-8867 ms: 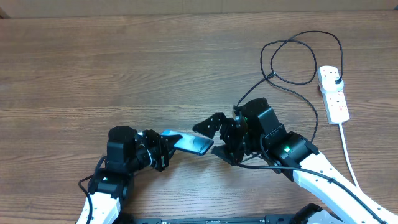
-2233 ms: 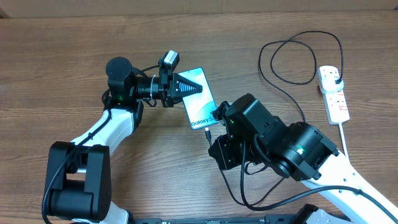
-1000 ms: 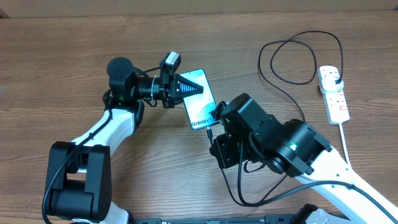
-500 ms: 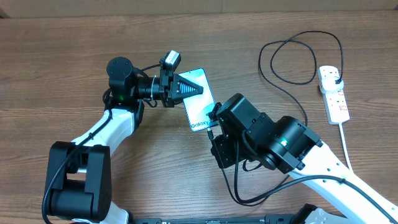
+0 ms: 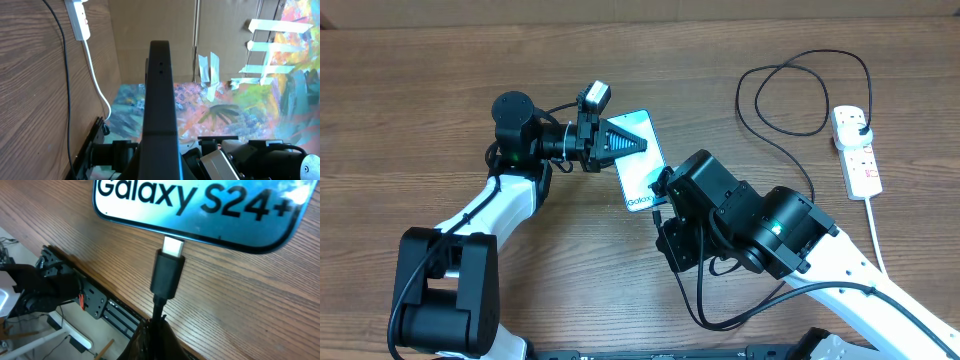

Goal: Plug charger to phone and switch on socket
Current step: 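Push the connector upward into the phone's bottom port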

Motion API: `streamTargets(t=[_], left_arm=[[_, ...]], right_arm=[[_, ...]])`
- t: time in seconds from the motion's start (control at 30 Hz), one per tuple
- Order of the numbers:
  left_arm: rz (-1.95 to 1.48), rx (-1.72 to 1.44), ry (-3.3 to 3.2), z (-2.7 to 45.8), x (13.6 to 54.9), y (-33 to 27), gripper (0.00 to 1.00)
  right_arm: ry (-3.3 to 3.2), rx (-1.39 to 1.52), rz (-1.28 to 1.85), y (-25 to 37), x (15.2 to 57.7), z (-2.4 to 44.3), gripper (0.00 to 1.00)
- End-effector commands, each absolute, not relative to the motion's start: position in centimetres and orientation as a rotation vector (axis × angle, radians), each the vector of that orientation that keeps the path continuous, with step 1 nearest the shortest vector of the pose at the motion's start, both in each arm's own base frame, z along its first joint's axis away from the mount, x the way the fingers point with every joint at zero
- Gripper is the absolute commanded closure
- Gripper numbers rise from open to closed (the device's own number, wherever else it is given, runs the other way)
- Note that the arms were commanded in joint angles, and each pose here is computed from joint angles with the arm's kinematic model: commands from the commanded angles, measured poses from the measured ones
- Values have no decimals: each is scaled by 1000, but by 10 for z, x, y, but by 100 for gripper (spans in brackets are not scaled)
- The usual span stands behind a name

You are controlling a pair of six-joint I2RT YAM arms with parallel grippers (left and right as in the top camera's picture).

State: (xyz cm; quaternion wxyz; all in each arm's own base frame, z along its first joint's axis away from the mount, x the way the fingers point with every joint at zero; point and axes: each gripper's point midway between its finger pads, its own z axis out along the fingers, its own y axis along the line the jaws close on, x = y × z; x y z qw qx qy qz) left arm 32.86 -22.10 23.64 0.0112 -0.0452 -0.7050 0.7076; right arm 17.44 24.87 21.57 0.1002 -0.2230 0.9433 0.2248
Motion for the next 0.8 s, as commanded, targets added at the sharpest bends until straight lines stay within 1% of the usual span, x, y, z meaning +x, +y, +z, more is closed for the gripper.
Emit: streamTargets(t=[0.0,0.43,0.63,0.77], left_arm=[[2198,-147,-2187,244,329,-224,96],[2196,-153,-2185,244,328,-224,96],[2196,-290,-2178,243,318,-223,96],[2205,-336,-2181,243,315,-225,96]], right_arm=[[2771,-680,690,252,174,218,96],[2760,-695,688,252,175,218,96],[2734,-682,604,246,185,216,96],[2695,-705,607,250,190,219,96]])
